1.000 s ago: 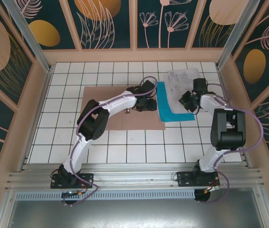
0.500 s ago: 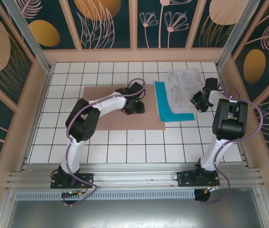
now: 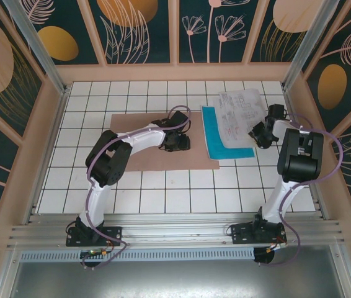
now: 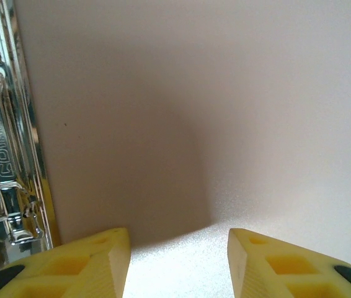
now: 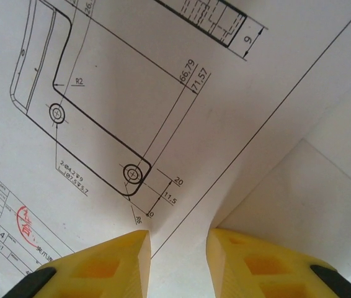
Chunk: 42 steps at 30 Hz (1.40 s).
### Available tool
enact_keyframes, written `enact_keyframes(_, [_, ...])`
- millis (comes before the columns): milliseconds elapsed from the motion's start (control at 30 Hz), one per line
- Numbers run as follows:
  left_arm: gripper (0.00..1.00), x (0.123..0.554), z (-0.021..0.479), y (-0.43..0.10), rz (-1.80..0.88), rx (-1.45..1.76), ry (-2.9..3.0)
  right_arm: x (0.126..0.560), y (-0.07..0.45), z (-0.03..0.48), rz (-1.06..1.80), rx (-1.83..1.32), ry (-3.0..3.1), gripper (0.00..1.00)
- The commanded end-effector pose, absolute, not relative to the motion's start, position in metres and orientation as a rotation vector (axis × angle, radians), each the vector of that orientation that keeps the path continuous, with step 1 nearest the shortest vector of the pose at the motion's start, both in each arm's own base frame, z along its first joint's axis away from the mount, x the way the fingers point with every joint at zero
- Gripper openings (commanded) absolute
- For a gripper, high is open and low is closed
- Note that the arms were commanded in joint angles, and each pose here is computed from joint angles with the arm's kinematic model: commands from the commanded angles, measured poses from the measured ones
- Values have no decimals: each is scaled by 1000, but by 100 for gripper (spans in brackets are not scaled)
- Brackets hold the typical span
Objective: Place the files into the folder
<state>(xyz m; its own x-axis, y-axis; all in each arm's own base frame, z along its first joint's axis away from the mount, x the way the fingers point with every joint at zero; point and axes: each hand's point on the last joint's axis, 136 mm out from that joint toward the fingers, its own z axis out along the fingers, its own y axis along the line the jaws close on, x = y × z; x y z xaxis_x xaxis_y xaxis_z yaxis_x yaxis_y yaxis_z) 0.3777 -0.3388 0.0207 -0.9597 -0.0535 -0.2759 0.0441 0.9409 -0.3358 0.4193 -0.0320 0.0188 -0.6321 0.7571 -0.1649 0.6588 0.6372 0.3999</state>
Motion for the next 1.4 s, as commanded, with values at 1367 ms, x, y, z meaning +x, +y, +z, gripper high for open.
enact_keyframes(1367, [53, 405, 27, -250, -373, -293, 2747, 318, 88, -18, 517, 1061, 2810, 33])
